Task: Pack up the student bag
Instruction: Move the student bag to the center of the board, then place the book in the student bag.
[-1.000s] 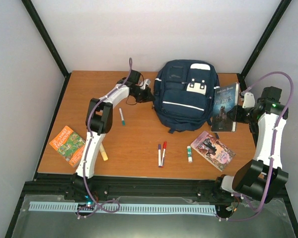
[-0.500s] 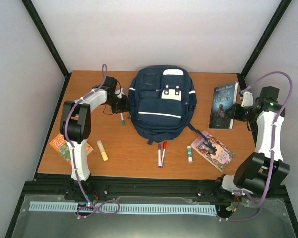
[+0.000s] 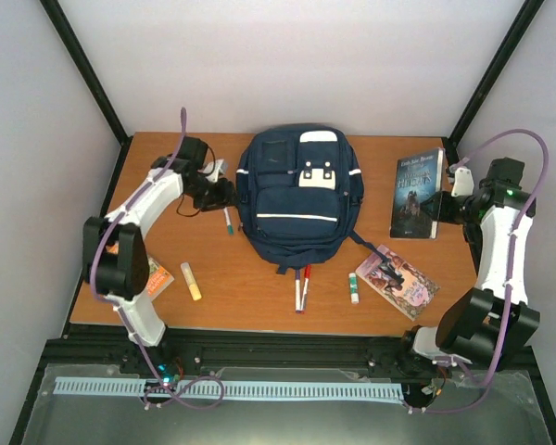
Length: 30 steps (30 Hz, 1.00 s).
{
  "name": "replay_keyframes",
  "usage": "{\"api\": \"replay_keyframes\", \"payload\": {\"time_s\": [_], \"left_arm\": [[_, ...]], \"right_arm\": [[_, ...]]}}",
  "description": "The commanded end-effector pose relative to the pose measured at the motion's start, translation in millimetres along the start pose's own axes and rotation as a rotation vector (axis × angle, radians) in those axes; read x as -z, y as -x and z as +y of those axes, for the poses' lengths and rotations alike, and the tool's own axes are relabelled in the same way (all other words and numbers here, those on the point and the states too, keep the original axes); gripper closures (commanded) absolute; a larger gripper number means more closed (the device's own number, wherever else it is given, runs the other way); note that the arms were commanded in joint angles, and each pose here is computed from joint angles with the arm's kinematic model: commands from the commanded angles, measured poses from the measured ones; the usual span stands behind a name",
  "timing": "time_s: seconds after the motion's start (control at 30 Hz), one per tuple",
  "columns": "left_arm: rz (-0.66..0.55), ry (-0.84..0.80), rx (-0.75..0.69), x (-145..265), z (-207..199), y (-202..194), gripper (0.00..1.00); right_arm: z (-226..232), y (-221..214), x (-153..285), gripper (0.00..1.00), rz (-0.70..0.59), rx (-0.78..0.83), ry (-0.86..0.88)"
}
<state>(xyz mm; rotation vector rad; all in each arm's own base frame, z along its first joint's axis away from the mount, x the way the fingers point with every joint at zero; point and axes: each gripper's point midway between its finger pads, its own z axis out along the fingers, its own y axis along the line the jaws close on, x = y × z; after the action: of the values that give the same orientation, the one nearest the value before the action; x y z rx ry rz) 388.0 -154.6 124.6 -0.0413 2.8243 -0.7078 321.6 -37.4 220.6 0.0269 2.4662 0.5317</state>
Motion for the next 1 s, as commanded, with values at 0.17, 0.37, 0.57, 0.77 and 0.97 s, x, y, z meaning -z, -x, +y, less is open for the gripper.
{"api": "replay_keyframes", "payload": {"time_s": [0.17,0.37,0.57,0.77,0.97], "left_arm": [[-0.031,-0.399,-0.815,48.1,-151.6,-61.6,0.51],[0.126,-0.381,-1.012,26.3,-169.0,-109.6,0.55],[0.224,-0.301,-1.228,-9.7,-180.5,-145.0,0.5],[0.255,-0.241,-1.237,-53.8,-190.2,-129.4,0.53],[0.308,-0.209,-1.246,-87.6,-185.8,-120.9,0.56]], "right_arm": [[61.5,15.9,44.4,0.97,-0.127,0.294,0.164],[63.0,25.9,38.8,0.97,-0.211,0.268,0.21],[54.1,26.2,25.4,0.97,-0.213,0.218,0.221],[51.1,12.4,12.4,0.97,-0.217,0.176,0.246],[50.1,-2.4,8.6,0.97,-0.216,0.136,0.232]]}}
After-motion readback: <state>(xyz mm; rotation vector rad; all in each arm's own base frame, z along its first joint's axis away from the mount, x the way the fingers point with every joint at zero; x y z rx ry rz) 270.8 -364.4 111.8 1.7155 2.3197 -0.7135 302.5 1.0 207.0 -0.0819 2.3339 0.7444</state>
